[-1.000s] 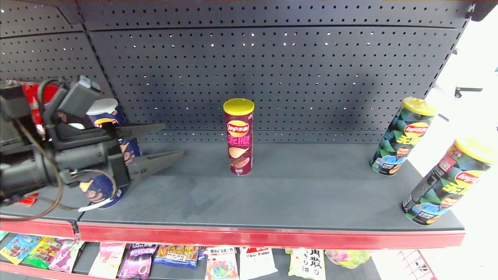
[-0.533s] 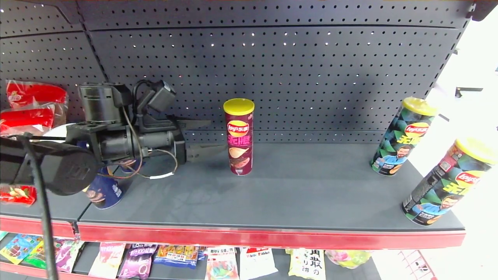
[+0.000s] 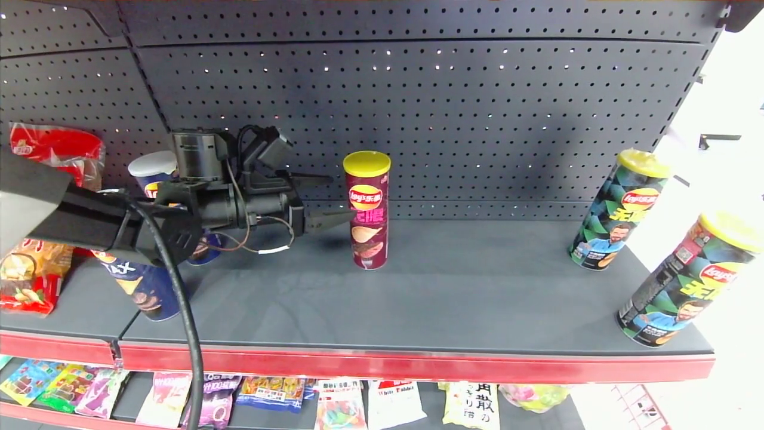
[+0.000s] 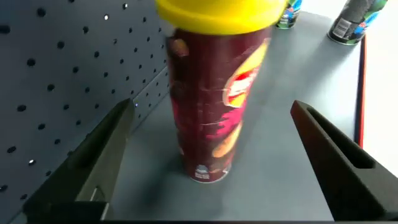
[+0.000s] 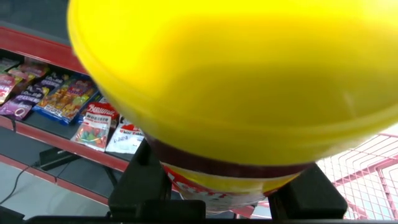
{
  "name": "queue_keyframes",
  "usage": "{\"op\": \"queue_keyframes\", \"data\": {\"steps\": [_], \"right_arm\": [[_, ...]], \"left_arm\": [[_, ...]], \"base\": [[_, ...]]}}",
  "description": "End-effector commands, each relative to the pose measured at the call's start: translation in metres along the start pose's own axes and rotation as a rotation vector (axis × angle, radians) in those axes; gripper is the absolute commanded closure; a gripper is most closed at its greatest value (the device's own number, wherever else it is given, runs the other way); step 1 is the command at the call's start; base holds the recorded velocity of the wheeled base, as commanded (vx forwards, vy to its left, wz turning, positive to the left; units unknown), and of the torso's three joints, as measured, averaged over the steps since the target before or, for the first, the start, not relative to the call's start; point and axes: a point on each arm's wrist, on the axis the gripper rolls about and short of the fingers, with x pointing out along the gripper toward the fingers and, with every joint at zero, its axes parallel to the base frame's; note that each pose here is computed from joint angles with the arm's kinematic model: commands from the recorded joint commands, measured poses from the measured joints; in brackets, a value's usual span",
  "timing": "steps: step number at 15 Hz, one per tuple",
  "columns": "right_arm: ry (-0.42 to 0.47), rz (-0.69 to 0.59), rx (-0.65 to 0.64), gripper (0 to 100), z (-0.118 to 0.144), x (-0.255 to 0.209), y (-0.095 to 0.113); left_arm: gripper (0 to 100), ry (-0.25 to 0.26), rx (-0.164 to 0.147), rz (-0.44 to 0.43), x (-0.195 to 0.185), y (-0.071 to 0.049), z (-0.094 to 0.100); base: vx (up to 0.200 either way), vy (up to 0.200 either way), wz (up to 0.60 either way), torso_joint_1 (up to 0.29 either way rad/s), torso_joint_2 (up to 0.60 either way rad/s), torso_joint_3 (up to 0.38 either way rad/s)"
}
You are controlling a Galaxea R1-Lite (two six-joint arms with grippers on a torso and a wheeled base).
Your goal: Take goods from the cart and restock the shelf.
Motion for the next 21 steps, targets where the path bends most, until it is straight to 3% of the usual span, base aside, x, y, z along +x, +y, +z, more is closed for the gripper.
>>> {"op": "queue_keyframes", "data": {"steps": [1, 3, 5, 9, 13, 20, 21], "right_arm": [[0.005, -0.001, 0.001, 100, 0.000, 0.000, 0.000], [0.010, -0.006, 0.002, 100, 0.000, 0.001, 0.000], [0.012, -0.014, 0.003, 100, 0.000, 0.001, 0.000], [0.010, -0.016, 0.002, 100, 0.000, 0.001, 0.000], [0.007, -0.018, 0.002, 100, 0.000, 0.001, 0.000], [0.003, -0.021, 0.001, 100, 0.000, 0.000, 0.000], [0.003, -0.024, -0.001, 100, 0.000, 0.000, 0.000]], "left_arm": [[0, -0.002, -0.004, -0.010, 0.012, 0.009, -0.007], [0, -0.009, -0.004, -0.023, 0.018, 0.012, -0.007], [0, -0.024, -0.036, -0.061, 0.026, 0.009, -0.004], [0, -0.063, 0.002, -0.063, 0.046, 0.027, -0.001], [0, -0.058, -0.006, -0.110, 0.060, 0.018, 0.001], [0, -0.065, 0.001, -0.126, 0.069, 0.016, 0.001], [100, -0.063, -0.001, -0.126, 0.070, 0.015, 0.001]], "base": [[0.000, 0.000, 0.00, 0.000, 0.00, 0.000], [0.000, 0.000, 0.00, 0.000, 0.00, 0.000], [0.000, 0.000, 0.00, 0.000, 0.00, 0.000], [0.000, 0.000, 0.00, 0.000, 0.00, 0.000], [0.000, 0.000, 0.00, 0.000, 0.00, 0.000], [0.000, 0.000, 0.00, 0.000, 0.00, 0.000], [0.000, 0.000, 0.00, 0.000, 0.00, 0.000]]}}
